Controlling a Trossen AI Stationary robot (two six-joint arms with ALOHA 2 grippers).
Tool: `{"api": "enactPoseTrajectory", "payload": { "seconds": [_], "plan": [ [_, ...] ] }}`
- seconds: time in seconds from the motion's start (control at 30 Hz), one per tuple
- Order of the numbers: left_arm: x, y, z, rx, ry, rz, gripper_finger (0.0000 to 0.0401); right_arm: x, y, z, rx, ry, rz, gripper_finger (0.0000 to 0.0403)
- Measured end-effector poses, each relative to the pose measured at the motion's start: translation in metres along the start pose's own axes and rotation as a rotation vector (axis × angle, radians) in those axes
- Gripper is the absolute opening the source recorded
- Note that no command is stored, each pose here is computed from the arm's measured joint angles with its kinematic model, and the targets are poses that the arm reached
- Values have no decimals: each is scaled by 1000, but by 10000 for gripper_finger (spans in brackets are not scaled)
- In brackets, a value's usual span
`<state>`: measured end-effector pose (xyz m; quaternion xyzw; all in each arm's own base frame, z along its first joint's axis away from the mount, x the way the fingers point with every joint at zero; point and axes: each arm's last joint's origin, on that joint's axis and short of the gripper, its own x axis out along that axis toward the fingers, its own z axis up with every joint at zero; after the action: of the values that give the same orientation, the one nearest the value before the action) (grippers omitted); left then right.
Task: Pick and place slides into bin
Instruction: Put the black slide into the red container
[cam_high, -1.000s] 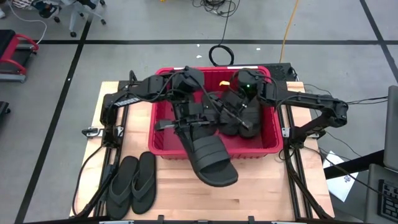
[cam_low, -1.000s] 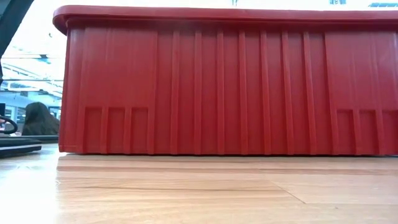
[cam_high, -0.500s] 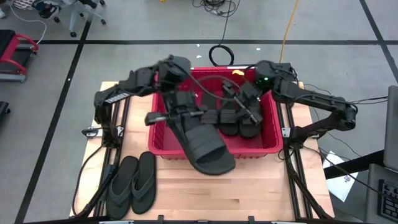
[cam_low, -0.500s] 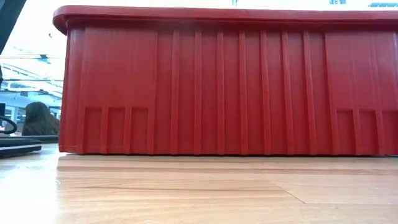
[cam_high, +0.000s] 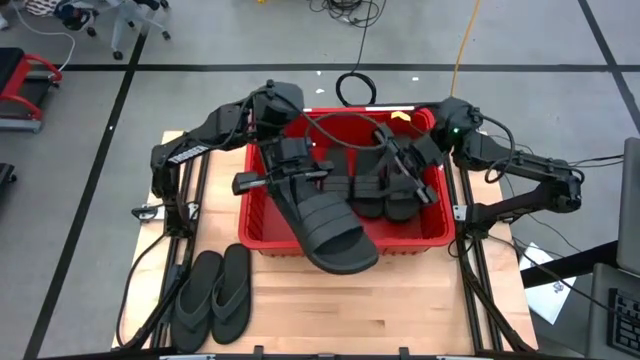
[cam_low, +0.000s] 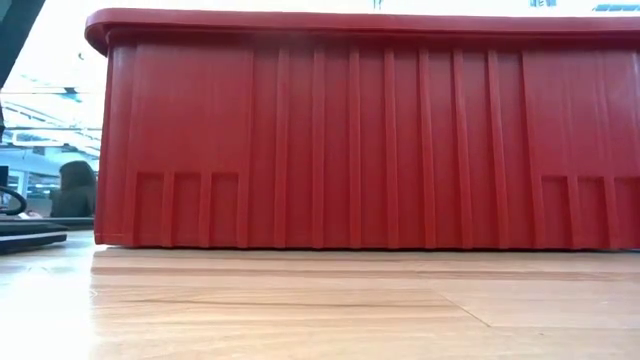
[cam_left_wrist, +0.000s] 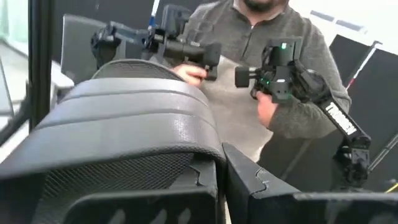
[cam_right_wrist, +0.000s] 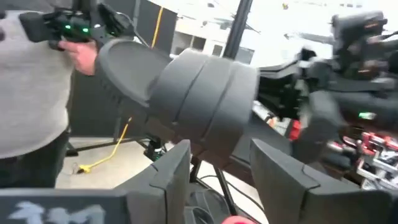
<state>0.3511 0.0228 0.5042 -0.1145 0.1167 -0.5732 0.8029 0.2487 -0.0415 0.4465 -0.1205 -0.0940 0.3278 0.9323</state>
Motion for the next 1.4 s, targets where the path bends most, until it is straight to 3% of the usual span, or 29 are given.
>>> {"api": "enactPoseTrajectory", "payload": {
  "seconds": [0.2,0.47,0.67,0.83,1.03,1.2,1.4],
  "plan": [
    [-6,15,3,-18,-21,19,0,7,3,3,-24,-10,-73,138],
    [-22,18,-2,-57,-25,34,0,0,14,16,57,-25,-109,144],
    [-44,23,-8,-97,-35,130,0,-5,24,27,109,-33,-200,146],
    [-63,28,-10,-109,-47,272,0,-2,31,22,153,191,-339,150],
    [-73,30,-11,-146,-59,369,0,11,34,34,89,392,-498,177],
    [-68,41,-16,-178,-50,379,0,21,30,31,69,554,-608,203],
    [-55,47,-18,-186,-37,333,0,35,26,21,28,614,-644,216]
  ]
}}
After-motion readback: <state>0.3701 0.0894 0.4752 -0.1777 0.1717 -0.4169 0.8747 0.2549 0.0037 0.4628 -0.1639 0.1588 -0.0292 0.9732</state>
